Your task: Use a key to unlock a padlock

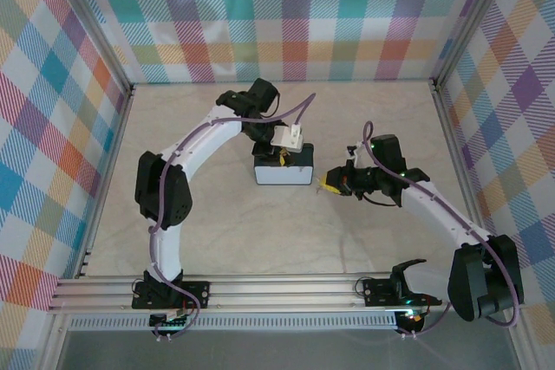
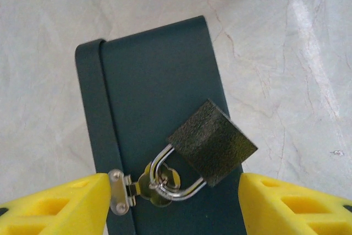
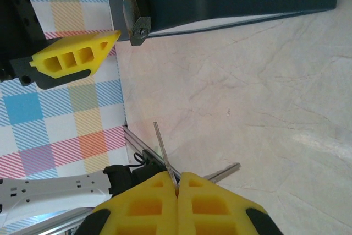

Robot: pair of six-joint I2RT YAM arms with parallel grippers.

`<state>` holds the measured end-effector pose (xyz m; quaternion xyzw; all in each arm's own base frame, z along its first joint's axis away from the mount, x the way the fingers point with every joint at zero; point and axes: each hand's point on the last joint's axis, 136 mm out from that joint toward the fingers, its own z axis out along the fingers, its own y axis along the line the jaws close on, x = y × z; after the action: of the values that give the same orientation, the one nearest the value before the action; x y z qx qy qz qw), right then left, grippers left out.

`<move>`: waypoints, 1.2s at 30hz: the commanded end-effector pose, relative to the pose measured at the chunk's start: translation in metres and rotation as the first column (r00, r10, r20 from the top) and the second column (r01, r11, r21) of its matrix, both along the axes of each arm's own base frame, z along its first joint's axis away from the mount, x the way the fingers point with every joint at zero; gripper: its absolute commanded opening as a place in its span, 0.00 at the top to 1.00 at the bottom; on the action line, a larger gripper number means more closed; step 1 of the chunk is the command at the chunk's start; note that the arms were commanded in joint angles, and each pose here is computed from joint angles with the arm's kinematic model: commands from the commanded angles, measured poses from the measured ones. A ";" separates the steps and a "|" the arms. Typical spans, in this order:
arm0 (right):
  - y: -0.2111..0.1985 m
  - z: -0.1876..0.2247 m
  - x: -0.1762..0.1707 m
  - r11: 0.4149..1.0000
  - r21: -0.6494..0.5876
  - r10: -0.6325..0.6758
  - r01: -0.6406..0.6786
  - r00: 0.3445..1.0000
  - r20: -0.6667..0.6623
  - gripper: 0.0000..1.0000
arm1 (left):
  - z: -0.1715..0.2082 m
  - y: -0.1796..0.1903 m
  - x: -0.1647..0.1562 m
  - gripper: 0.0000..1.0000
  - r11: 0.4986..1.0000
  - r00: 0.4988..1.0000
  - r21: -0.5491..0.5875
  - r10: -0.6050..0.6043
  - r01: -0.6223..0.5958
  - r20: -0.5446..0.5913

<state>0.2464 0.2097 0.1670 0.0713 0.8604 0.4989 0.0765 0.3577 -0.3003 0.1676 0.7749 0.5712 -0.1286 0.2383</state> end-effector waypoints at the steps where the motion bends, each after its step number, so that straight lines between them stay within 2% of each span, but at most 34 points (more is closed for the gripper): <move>1: 0.004 0.011 -0.003 0.999 0.034 0.029 -0.028 0.999 -0.023 0.98 | 0.010 -0.014 -0.008 0.37 0.987 0.989 -0.077 -0.140 0.143 0.035; 5: 0.005 0.005 -0.001 0.999 0.031 0.031 -0.030 0.998 -0.052 0.98 | 0.002 -0.014 -0.009 0.38 0.981 0.983 -0.064 -0.184 0.185 0.026; 18: 0.009 -0.002 0.006 0.998 0.032 0.051 -0.048 0.995 -0.080 0.99 | -0.020 -0.015 -0.015 0.42 0.977 0.977 -0.046 -0.212 0.210 -0.031; 27: 0.010 -0.005 0.007 0.998 0.031 0.053 -0.051 0.995 -0.089 0.99 | -0.012 -0.011 -0.031 0.44 0.969 0.969 -0.056 -0.243 0.240 -0.050; 36: 0.010 -0.002 0.005 0.998 0.034 0.059 -0.056 0.995 -0.082 0.99 | -0.029 -0.022 -0.030 0.49 0.967 0.966 -0.038 -0.252 0.250 -0.060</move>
<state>0.2509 0.2169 0.1501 0.0862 0.8630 0.4975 0.0186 0.3376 -0.3163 0.1500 0.8282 0.4843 -0.1696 0.2253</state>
